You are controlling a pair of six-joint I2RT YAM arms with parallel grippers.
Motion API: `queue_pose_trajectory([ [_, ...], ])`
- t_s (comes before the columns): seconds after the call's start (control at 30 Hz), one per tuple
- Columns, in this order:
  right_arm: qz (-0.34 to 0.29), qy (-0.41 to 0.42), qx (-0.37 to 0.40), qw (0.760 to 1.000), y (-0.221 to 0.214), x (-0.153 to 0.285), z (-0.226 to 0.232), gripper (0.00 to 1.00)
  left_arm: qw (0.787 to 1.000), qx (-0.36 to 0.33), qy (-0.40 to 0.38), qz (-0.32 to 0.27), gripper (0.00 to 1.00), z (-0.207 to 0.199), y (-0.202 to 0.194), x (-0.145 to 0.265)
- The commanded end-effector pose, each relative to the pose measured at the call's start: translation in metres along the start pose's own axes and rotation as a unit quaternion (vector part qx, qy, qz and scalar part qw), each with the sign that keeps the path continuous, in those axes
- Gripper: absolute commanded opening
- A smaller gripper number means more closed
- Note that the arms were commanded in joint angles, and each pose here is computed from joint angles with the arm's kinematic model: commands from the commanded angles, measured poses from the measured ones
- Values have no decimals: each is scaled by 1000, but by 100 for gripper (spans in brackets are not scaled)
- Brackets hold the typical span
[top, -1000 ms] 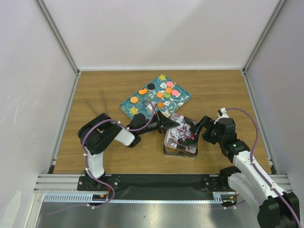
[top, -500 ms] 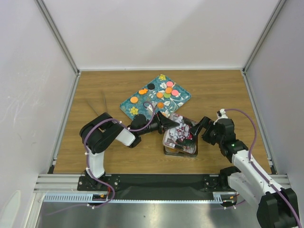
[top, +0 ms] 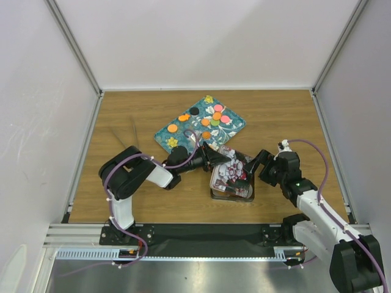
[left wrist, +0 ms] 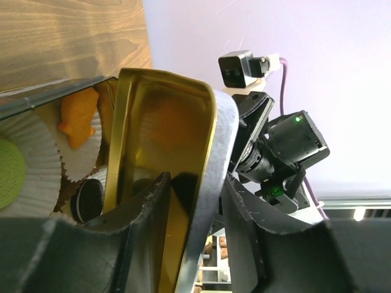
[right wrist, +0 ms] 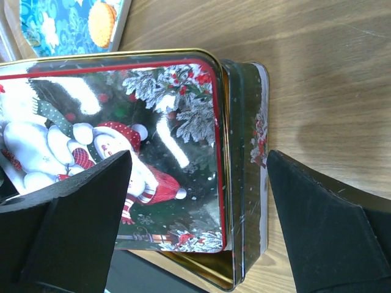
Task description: Pack the cookies
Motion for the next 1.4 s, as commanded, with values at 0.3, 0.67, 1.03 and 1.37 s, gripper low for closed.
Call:
queue_pose_trajectory([
  [0.3,-21,-4,16,1000,11,-4,1,98,998,-58,-7,-2,45,-19,7,23],
  [0.67,-23,-3,21,1000,11,-1,2,98,996,-79,30,-1,45,-8,14,40],
  [1.03,-19,-5,25,999,11,0,1,97,985,-134,111,0,45,2,23,48],
  [1.37,-17,2,28,999,11,0,3,97,970,-170,172,-6,44,11,34,48],
])
Point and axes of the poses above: each gripper's point midway between its finger pads, its own x axis back along the fingers, its own z axis along the line the jaws close on, y = z × x, the point moved 6 cm from there along x, back along the fingers, and after that the axes turned 3 degrees about x, right-handed, at the moved point
